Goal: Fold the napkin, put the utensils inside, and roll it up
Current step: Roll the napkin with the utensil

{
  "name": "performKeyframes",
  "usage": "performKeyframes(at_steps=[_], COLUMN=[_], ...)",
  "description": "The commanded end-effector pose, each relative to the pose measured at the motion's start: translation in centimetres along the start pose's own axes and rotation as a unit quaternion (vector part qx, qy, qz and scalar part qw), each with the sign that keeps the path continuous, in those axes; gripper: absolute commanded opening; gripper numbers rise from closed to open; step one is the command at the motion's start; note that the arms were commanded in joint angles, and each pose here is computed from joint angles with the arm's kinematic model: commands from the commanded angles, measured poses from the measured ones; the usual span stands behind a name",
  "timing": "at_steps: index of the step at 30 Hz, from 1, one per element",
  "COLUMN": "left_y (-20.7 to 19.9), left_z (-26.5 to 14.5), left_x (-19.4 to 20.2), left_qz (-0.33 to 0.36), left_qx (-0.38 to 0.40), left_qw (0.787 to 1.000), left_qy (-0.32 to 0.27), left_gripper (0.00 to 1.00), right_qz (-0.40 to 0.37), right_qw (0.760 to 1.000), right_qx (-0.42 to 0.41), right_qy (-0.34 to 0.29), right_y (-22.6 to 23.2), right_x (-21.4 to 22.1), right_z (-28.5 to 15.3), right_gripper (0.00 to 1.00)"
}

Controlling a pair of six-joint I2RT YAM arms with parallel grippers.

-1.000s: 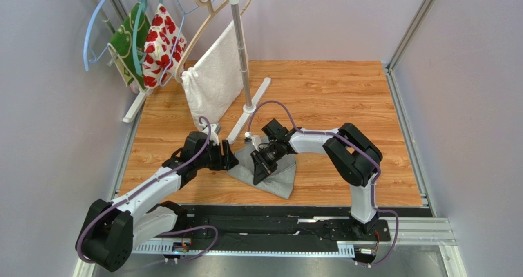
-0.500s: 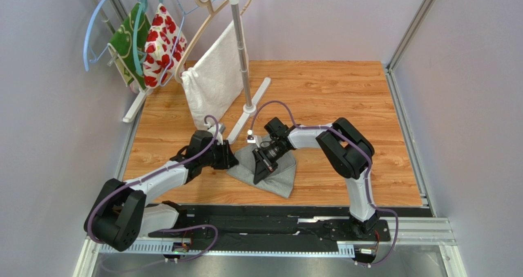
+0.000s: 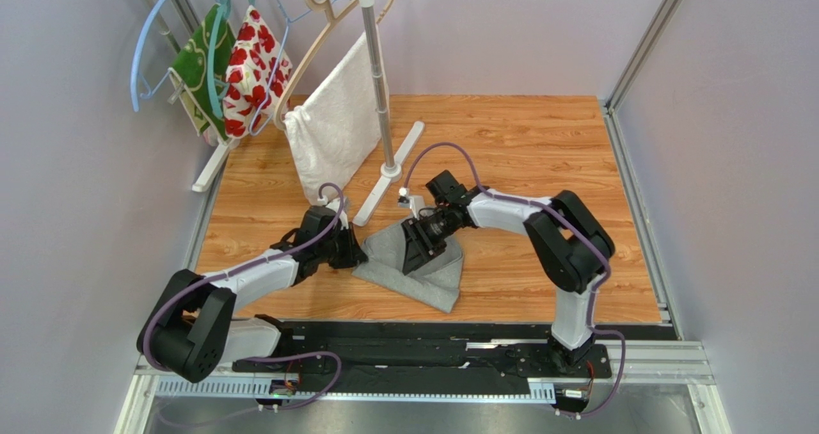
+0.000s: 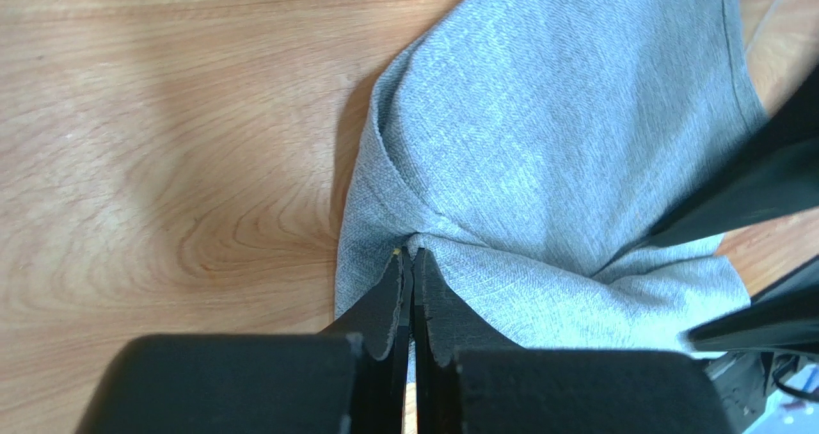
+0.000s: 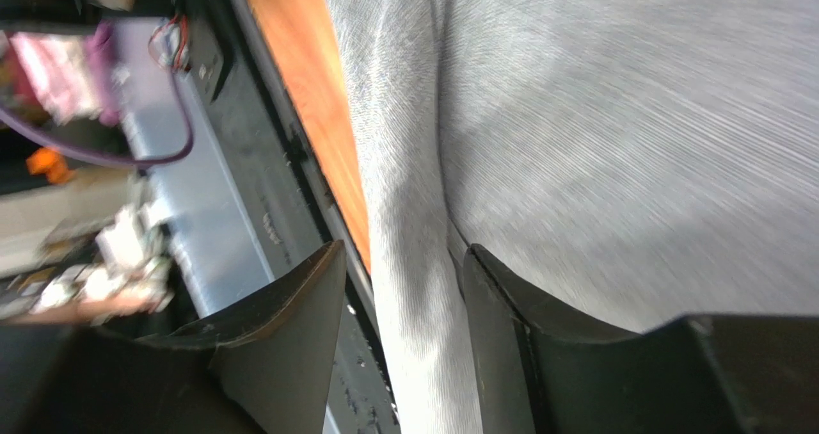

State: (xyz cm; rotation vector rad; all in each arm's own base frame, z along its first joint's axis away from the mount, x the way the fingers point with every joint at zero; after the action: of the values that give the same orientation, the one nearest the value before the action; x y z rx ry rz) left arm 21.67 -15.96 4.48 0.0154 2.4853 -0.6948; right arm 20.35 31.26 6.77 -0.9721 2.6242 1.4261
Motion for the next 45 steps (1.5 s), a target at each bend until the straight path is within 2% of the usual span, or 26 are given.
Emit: performKeyframes(at_steps=[1, 4, 5, 7, 12, 13, 20, 30, 35, 40, 41, 44, 45], left_y=[1.2, 1.2, 1.2, 1.3, 1.3, 1.2, 1.3, 1.2, 1.0, 0.4, 0.2, 0.0, -0.1], left_z=[0.1, 0.2, 0.2, 0.3, 0.3, 0.3, 0.5, 0.5, 0.7, 0.7, 0.6, 0.4, 0.2], left_x=[-0.4, -0.4, -0.4, -0.5, -0.5, -0.5, -0.7, -0.9, -1.0, -1.4, -1.6, -2.2, -2.4], left_qz=[-0.029, -0.035, -0.037, -0.039, -0.036, -0.037, -0.036, -0.032, -0.031, -0.023, -0.021, -0.017, -0.016], left_qx=[-0.053, -0.060, -0.062, -0.064, -0.066, -0.066, -0.070, -0.071, -0.066, -0.047, -0.044, -0.044, -0.046], left_qw=[0.998, 0.998, 0.997, 0.997, 0.997, 0.997, 0.997, 0.997, 0.997, 0.999, 0.999, 0.999, 0.999], left_qy=[-0.002, 0.005, 0.007, 0.009, 0.013, 0.013, 0.017, 0.020, 0.020, 0.016, 0.013, 0.008, 0.005], left_gripper=[0.00, 0.00, 0.00, 0.00, 0.00, 0.00, 0.00, 0.00, 0.00, 0.00, 0.00, 0.01, 0.05], right_qz=[-0.065, -0.095, -0.098, -0.102, -0.131, -0.137, -0.203, -0.255, -0.265, -0.236, -0.229, -0.201, -0.194], right_qw=[0.986, 0.971, 0.969, 0.956, 0.935, 0.923, 0.900, 0.870, 0.868, 0.888, 0.893, 0.912, 0.922], right_qx=[0.112, 0.181, 0.196, 0.251, 0.308, 0.337, 0.363, 0.410, 0.413, 0.393, 0.388, 0.356, 0.336], right_qy=[-0.106, -0.126, -0.110, -0.117, -0.115, -0.125, -0.131, -0.097, -0.070, -0.031, -0.026, -0.005, 0.004], right_y=[2.6, 3.5, 3.5, 3.0, 3.5, 3.2, 4.5, 2.9, 1.6, 0.1, -0.1, -0.3, 0.0], right_x=[-2.6, -1.1, 0.6, 1.7, 5.3, 5.3, 6.3, 6.2, 6.4, 7.5, 7.6, 8.3, 8.6], right_z=[-5.6, -6.8, -6.1, -6.3, -5.0, -5.2, -2.5, -0.5, 0.8, 1.8, 1.8, 2.0, 2.1], right_gripper=[0.53, 0.54, 0.54, 0.55, 0.56, 0.57, 0.57, 0.57, 0.56, 0.52, 0.44, 0.29, 0.26])
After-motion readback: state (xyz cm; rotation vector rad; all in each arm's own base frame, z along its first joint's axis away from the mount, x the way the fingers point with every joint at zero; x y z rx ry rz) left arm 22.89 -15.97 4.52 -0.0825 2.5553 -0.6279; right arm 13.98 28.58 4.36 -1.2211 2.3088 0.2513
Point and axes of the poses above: each gripper's point midway between its finger pads, its own z axis out along the fingers, its own y axis along the line the jaws close on, x = y × z, the point moved 3 cm from there along -z, back along the fingers, and after that the axes turned 1 degree about z, right-handed, at the moved point
